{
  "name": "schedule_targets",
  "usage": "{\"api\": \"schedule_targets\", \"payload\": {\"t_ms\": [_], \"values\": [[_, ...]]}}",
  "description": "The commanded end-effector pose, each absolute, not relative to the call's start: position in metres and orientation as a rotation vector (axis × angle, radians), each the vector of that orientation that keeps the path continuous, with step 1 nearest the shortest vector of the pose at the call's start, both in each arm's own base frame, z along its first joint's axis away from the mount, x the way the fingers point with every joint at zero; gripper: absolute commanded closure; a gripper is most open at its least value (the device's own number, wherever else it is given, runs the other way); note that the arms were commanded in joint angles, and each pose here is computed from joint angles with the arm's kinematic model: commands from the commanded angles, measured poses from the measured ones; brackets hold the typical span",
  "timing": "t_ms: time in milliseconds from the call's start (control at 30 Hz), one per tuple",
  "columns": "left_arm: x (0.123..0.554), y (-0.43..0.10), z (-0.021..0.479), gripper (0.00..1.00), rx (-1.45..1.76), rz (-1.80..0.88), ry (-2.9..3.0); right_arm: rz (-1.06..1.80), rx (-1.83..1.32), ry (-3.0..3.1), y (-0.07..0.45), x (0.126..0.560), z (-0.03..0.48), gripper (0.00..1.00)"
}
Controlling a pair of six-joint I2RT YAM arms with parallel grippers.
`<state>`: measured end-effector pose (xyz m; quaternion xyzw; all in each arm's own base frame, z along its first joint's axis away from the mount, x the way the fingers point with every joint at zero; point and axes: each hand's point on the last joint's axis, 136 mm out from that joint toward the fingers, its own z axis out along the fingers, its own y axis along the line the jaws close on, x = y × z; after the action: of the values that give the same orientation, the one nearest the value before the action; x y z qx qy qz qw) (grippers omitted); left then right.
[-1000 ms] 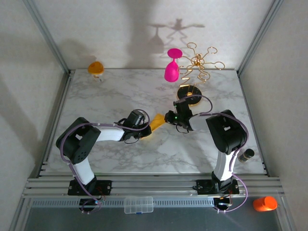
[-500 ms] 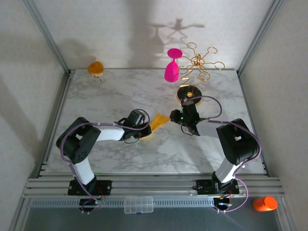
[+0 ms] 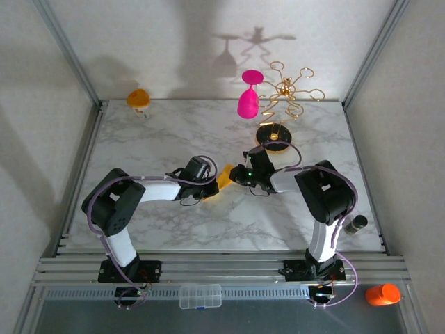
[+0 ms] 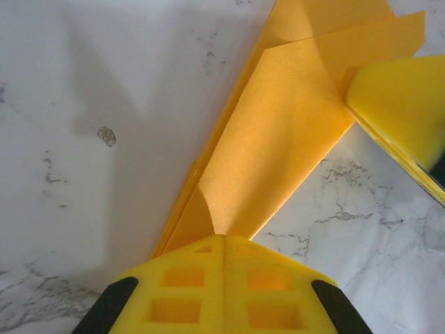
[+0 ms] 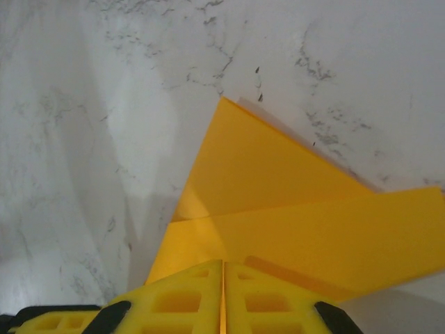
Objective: Fold a paper plane with a square sheet of paper (pick it up from the middle)
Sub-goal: Fold the wing for the fifth time at the center of the table.
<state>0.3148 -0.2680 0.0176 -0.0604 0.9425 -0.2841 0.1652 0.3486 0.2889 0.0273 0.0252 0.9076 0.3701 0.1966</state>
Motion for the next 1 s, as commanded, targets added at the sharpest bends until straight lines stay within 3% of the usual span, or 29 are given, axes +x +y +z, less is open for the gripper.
{"api": "schedule_targets", "payload": {"t_ms": [0,133,367,967], "values": [[0.314,-0.269,0.028,1.0,-0.123,-0.804,2.714,0.926,0.131,2.645,0.279,0.347,0.009,0.9],[0.329,-0.292,0.056,0.97,-0.091,-0.911,2.642,0.844,0.181,2.725,0.27,0.343,-0.009,0.9],[0.338,-0.307,0.036,0.94,-0.083,-0.921,2.688,0.772,0.212,2.806,0.263,0.338,-0.027,0.9],[0.31,-0.258,-0.018,0.97,-0.175,-0.824,2.825,0.602,0.202,2.897,0.242,0.333,-0.048,0.9]]}}
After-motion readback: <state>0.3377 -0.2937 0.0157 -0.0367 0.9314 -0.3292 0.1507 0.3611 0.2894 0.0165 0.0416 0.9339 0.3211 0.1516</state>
